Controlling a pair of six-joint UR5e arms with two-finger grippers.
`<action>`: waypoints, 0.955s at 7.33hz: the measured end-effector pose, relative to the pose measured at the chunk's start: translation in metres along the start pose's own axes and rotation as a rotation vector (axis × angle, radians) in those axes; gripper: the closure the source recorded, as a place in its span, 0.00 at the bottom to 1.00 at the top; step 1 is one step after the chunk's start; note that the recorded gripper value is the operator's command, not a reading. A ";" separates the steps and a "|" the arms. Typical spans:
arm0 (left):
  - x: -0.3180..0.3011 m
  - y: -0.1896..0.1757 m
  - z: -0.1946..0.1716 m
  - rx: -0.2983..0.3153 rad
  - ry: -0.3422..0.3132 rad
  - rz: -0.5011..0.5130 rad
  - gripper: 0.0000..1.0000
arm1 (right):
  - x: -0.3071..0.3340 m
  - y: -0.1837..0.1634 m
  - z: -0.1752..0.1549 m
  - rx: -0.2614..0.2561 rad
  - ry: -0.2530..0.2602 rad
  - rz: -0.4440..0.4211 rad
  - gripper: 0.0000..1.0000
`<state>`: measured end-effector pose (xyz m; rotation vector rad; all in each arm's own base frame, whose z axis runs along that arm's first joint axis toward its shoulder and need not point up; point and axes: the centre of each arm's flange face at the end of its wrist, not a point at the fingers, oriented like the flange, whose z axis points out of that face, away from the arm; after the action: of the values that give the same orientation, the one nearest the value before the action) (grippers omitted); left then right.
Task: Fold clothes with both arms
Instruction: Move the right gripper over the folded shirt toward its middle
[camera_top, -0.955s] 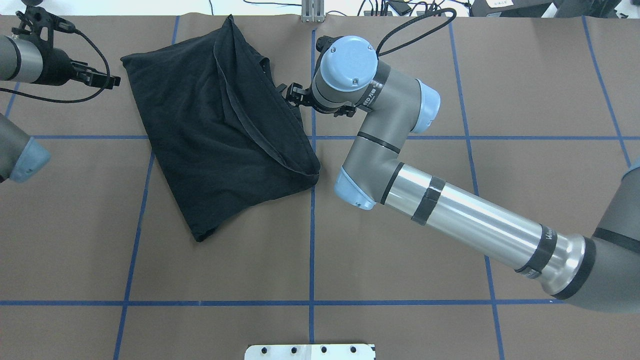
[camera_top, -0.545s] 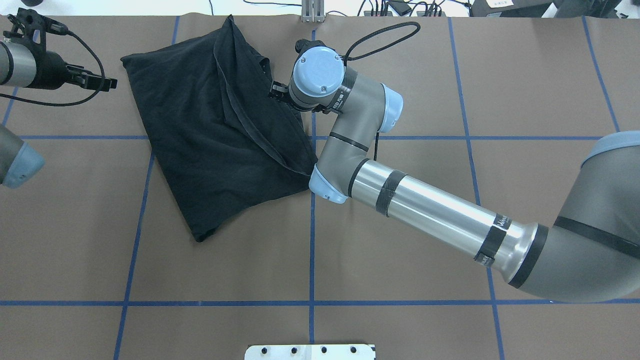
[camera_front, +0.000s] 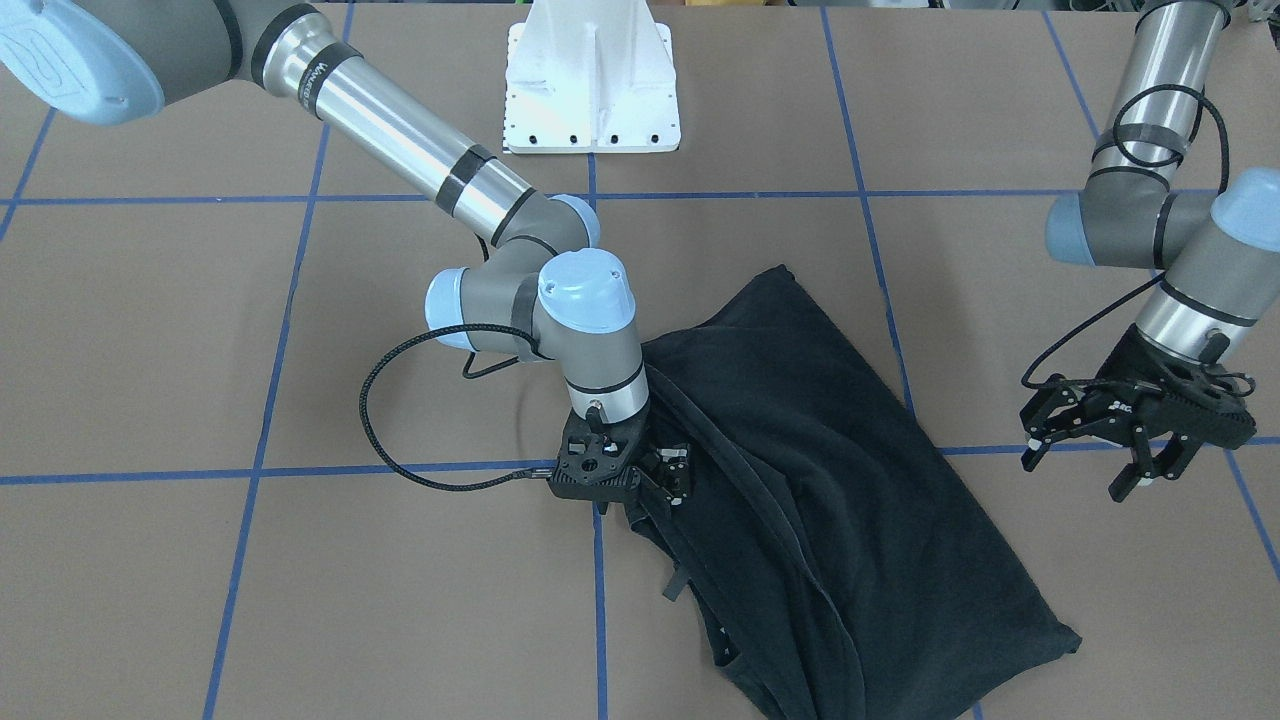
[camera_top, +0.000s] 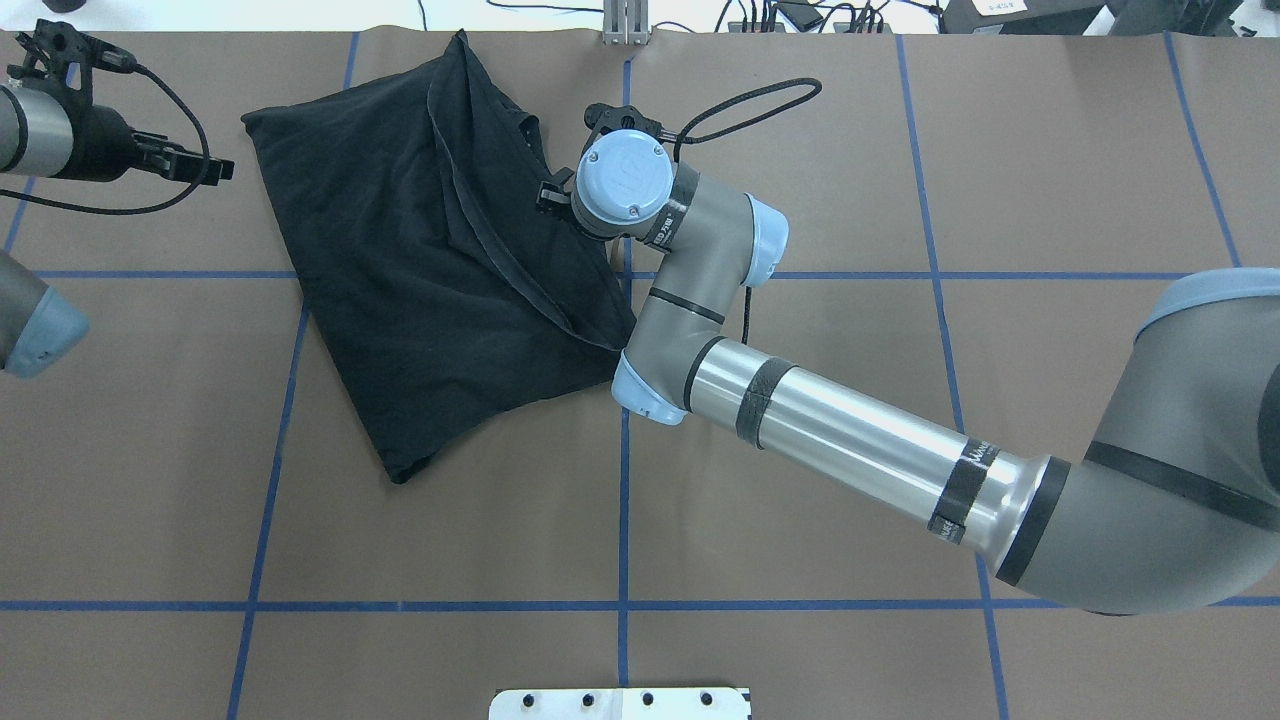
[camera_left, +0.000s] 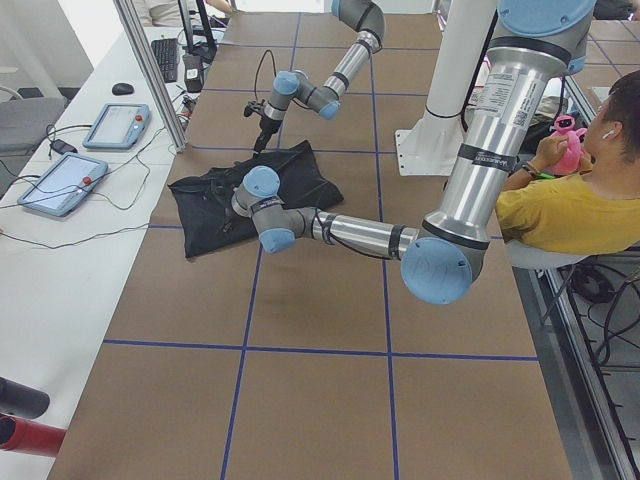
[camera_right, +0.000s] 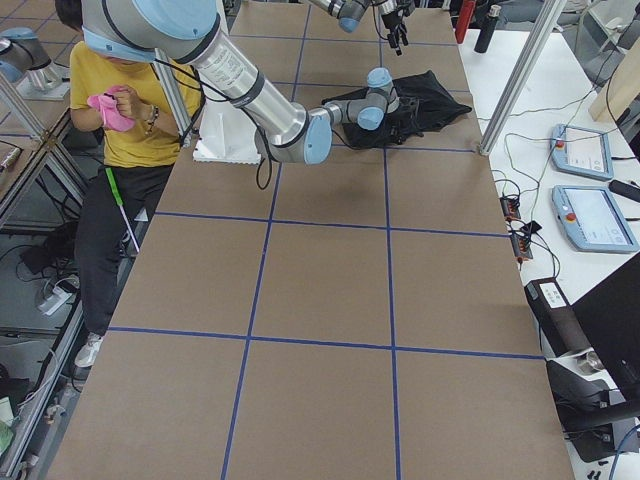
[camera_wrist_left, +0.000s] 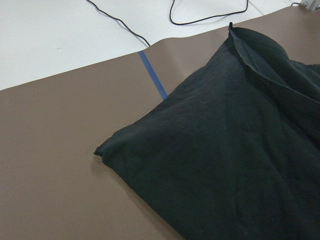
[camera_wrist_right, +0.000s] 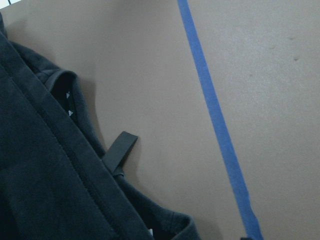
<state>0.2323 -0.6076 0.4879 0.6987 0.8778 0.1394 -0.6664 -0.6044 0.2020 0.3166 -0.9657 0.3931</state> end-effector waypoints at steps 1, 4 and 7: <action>0.000 0.000 0.000 -0.001 0.000 0.000 0.00 | 0.000 0.001 0.001 0.002 0.002 -0.001 0.38; -0.001 0.001 0.001 -0.002 -0.002 0.000 0.00 | -0.003 0.005 0.001 0.001 0.000 -0.003 0.38; -0.001 0.001 0.001 -0.003 -0.002 -0.001 0.00 | -0.007 0.009 0.000 0.002 -0.003 -0.007 0.65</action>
<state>0.2327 -0.6078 0.4899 0.6955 0.8758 0.1391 -0.6740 -0.5977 0.1972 0.3226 -0.9665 0.3880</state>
